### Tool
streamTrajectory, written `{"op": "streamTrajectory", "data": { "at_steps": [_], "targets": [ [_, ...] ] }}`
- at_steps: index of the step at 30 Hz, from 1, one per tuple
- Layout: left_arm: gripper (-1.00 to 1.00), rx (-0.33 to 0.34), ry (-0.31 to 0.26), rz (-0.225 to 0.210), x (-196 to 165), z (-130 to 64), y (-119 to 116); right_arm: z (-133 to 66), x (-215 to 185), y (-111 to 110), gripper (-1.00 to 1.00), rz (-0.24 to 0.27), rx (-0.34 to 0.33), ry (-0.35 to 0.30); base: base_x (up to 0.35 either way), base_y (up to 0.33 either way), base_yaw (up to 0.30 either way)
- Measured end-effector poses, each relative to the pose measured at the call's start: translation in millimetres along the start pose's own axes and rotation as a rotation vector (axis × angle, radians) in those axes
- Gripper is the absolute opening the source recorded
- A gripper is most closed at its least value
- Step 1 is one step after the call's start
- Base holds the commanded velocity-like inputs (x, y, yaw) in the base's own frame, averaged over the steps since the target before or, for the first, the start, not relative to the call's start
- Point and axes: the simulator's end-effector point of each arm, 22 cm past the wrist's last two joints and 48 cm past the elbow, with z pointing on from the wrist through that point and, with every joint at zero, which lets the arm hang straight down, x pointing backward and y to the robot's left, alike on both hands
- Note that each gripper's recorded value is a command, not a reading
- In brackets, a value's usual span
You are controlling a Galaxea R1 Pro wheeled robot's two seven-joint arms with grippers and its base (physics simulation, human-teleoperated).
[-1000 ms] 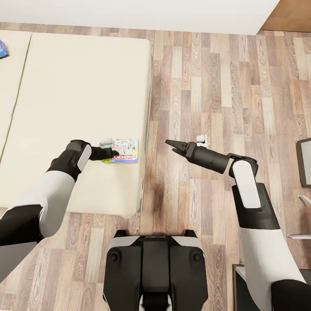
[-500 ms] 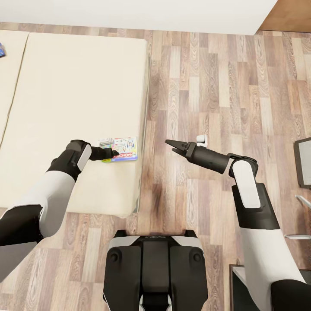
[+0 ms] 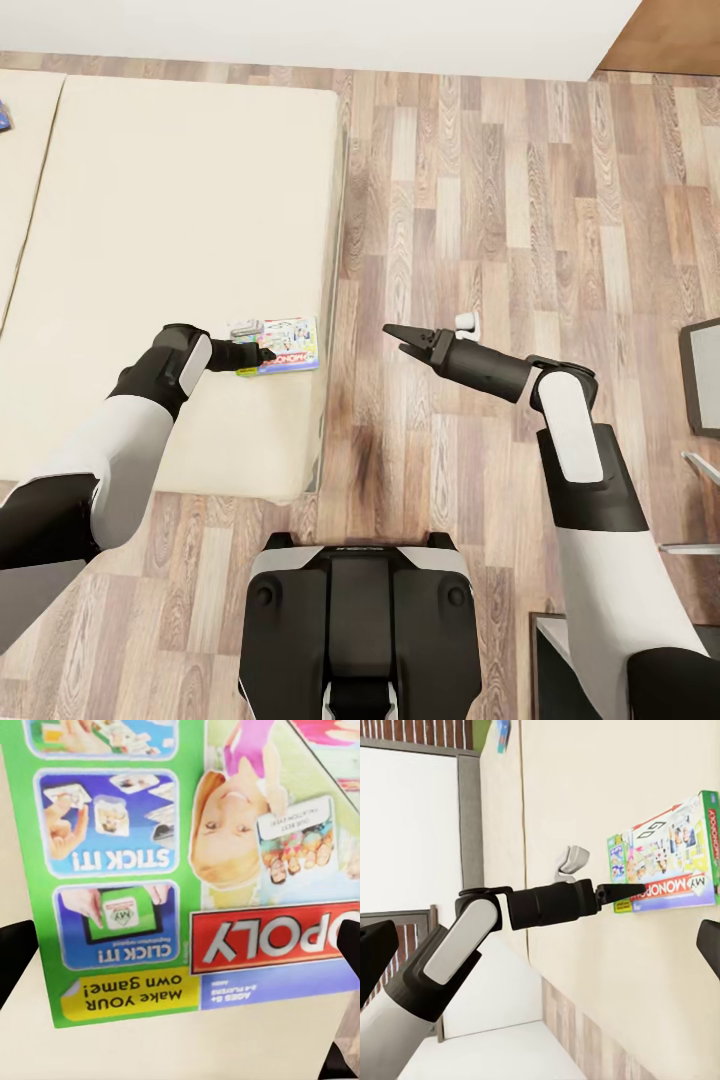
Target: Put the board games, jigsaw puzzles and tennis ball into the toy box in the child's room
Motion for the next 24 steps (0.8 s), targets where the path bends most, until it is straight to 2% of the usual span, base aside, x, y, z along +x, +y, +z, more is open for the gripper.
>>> {"op": "streamTrajectory", "data": {
  "at_steps": [8, 12, 16, 18, 20, 21, 22, 24],
  "targets": [
    [1.0, -0.001, 0.0, 0.001, 0, 0.0, 0, 0.3, 2, -7, 1.0, 0.01, 0.013, 0.006, 0.0, 0.0, 0.0],
    [1.0, -0.001, 0.0, 0.001, 0, 0.0, 1, 0.6, 11, -26, 1.0, 0.05, 0.044, 0.023, 0.0, 0.0, 0.0],
    [1.0, -0.001, 0.001, 0.001, 0, 0.1, 0, 3.0, 30, -59, 1.0, 0.132, 0.091, 0.057, 0.0, 0.0, 0.0],
    [1.0, -0.001, 0.001, 0.001, 0, 0.1, 0, 4.1, 44, -81, 1.0, 0.191, 0.122, 0.078, 0.0, 0.0, 0.0],
    [1.0, -0.001, 0.001, 0.001, 0, 0.1, 0, 3.7, 66, -114, 1.0, 0.271, 0.178, 0.109, 0.0, 0.0, 0.0],
    [1.0, -0.001, 0.001, 0.001, 0, 0.0, 1, 3.2, 71, -123, 1.0, 0.289, 0.195, 0.115, 0.0, 0.0, 0.0],
    [1.0, -0.001, 0.001, 0.001, 0, 0.1, 1, 1.4, 79, -140, 1.0, 0.306, 0.239, 0.124, 0.0, 0.0, 0.0],
    [1.0, -0.001, 0.0, 0.001, 0, -0.1, 1, -2.4, 87, -162, 1.0, 0.307, 0.306, 0.125, 0.0, 0.0, 0.0]
  ]
}}
